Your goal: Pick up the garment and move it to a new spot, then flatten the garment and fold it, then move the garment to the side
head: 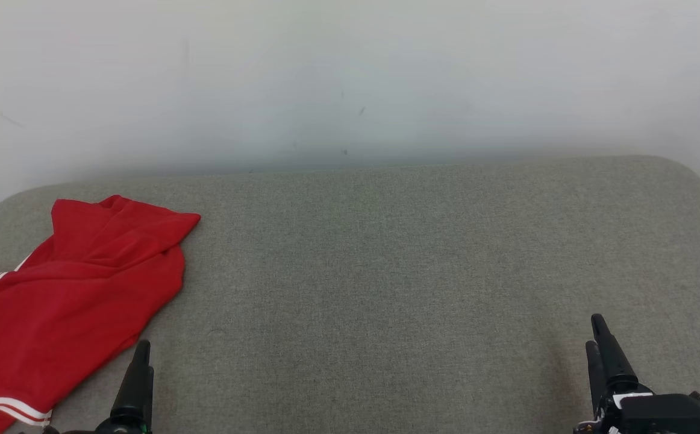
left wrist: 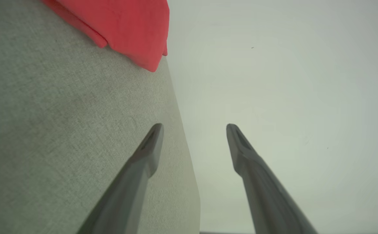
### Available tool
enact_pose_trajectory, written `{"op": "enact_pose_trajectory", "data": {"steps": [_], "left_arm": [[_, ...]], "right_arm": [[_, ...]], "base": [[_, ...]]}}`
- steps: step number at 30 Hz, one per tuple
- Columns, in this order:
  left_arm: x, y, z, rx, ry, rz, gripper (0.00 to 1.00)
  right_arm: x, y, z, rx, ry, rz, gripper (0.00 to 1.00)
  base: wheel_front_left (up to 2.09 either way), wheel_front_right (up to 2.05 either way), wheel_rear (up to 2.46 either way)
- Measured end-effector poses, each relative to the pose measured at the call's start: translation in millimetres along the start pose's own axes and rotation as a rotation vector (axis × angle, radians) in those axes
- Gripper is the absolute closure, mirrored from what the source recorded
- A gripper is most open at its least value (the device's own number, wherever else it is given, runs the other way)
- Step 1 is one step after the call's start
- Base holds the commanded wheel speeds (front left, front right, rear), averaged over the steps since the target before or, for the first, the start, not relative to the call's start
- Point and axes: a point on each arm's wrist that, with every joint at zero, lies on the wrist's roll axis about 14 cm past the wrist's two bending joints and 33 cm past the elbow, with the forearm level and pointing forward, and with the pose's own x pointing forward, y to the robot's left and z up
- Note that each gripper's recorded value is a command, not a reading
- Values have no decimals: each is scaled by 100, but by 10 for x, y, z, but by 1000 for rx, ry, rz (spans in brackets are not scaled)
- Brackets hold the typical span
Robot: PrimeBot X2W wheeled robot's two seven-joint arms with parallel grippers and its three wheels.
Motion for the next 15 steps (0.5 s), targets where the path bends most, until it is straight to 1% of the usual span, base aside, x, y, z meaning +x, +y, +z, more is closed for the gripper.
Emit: {"op": "enact_pose_trajectory", "data": {"steps": [15], "left_arm": [[-47, -48, -20, 375, -9, 11, 0]], "right_arm": [[-26, 6, -58, -380, 9, 5, 0]], "base": [[0, 0, 0]]}}
